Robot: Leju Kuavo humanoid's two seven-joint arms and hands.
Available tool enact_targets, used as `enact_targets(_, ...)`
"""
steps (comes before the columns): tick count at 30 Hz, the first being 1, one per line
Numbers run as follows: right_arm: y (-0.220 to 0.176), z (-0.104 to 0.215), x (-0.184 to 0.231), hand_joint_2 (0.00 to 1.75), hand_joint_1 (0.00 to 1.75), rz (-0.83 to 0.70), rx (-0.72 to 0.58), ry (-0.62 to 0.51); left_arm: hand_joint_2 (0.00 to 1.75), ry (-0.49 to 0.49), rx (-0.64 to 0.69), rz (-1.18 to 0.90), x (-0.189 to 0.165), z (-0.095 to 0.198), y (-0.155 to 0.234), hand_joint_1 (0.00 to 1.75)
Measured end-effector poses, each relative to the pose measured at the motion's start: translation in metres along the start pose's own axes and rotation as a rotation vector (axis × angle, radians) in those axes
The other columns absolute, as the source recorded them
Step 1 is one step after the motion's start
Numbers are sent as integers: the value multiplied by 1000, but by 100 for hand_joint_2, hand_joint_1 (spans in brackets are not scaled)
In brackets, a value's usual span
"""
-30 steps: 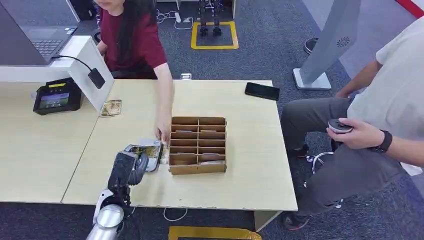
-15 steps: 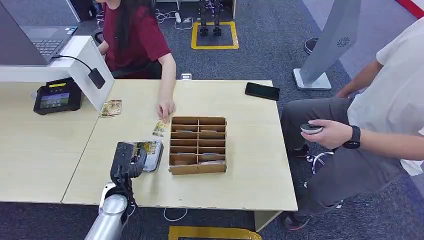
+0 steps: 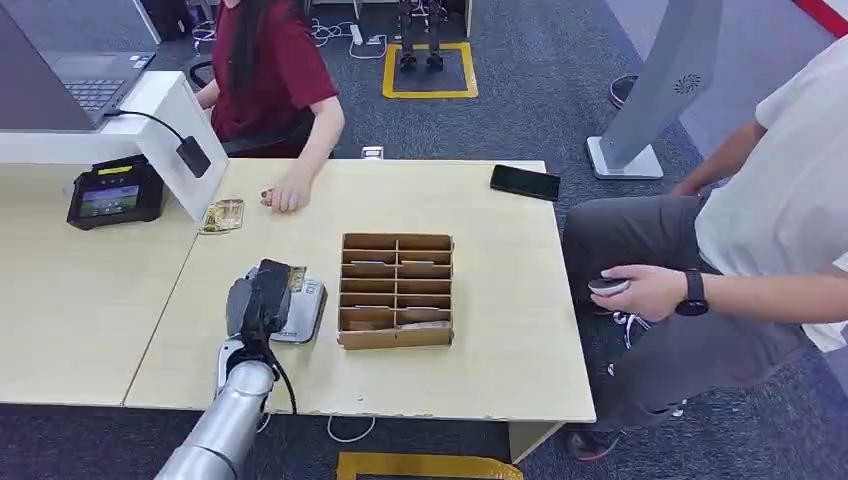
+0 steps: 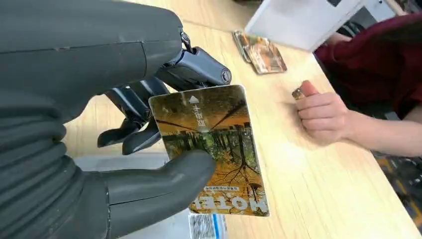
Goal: Pass the card to the sensor for recognition and then transmit it.
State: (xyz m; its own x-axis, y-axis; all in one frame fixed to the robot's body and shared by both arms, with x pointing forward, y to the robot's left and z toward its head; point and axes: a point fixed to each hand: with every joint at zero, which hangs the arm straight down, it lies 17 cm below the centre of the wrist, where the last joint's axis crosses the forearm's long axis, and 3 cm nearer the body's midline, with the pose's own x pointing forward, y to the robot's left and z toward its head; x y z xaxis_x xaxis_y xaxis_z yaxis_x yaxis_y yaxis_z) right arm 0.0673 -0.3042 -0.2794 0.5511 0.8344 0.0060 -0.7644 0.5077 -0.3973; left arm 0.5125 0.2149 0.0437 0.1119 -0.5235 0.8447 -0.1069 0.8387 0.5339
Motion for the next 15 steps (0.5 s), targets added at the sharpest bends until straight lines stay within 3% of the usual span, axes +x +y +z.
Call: enact_targets(15,-5,-1,8,175,0,29,-10,-34,175,124,48,-156,-62,-2,26,175)
